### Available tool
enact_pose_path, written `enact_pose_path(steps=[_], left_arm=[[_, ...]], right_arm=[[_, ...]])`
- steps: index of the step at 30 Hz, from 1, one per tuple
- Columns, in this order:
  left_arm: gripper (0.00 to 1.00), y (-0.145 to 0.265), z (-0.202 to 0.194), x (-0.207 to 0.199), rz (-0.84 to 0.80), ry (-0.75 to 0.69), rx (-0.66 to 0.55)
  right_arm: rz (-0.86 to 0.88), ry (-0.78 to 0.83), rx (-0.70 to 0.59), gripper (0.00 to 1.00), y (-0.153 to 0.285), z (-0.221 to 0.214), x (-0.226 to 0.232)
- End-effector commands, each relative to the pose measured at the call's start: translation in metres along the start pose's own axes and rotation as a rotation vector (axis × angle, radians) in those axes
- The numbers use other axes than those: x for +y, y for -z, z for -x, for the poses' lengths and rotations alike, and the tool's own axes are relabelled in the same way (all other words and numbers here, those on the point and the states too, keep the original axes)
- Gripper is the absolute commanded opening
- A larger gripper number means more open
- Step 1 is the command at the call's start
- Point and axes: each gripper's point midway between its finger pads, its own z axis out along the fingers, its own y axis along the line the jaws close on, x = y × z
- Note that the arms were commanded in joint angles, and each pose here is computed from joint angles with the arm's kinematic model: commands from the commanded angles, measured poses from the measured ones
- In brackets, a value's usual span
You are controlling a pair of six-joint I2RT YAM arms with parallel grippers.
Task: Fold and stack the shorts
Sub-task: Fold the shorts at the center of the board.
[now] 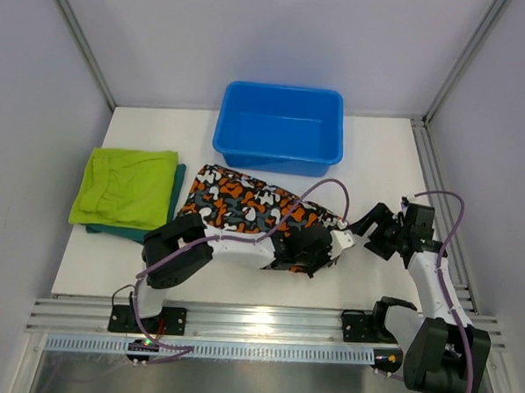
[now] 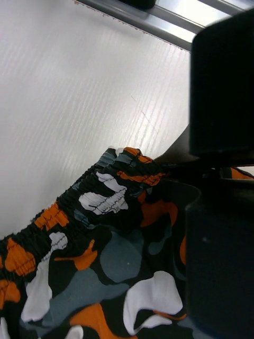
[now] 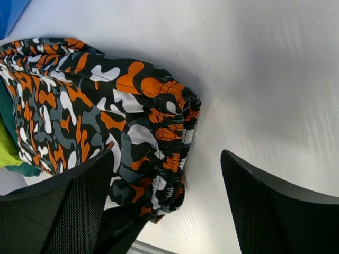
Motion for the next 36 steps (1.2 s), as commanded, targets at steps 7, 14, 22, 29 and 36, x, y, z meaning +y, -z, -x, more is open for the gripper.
enact_pose_path(steps=[7, 14, 22, 29, 36], left_arm=[[0.00, 0.050, 0.090, 0.020, -0.047, 0.242, -0.334], [0.00, 0.049, 0.088, 0.013, -0.082, 0.259, -0.323], [0.00, 0.045, 0.084, 0.012, -0.084, 0.280, -0.312], [0.00, 0.050, 0.090, 0.005, -0.124, 0.286, -0.332], [0.00, 0.072, 0.105, -0.003, -0.115, 0.368, -0.450]], right_arm=[[0.161, -0.100, 0.010, 0.85, -0.012, -0.018, 0.015], [0.206, -0.171, -0.033, 0.86, -0.018, -0.014, 0.028], [0.234, -0.201, -0.032, 0.86, -0.029, -0.025, 0.044], [0.192, -0.266, -0.073, 0.83, -0.044, -0.018, 0.035], [0.200, -0.326, -0.068, 0.39, -0.068, -0.020, 0.026]])
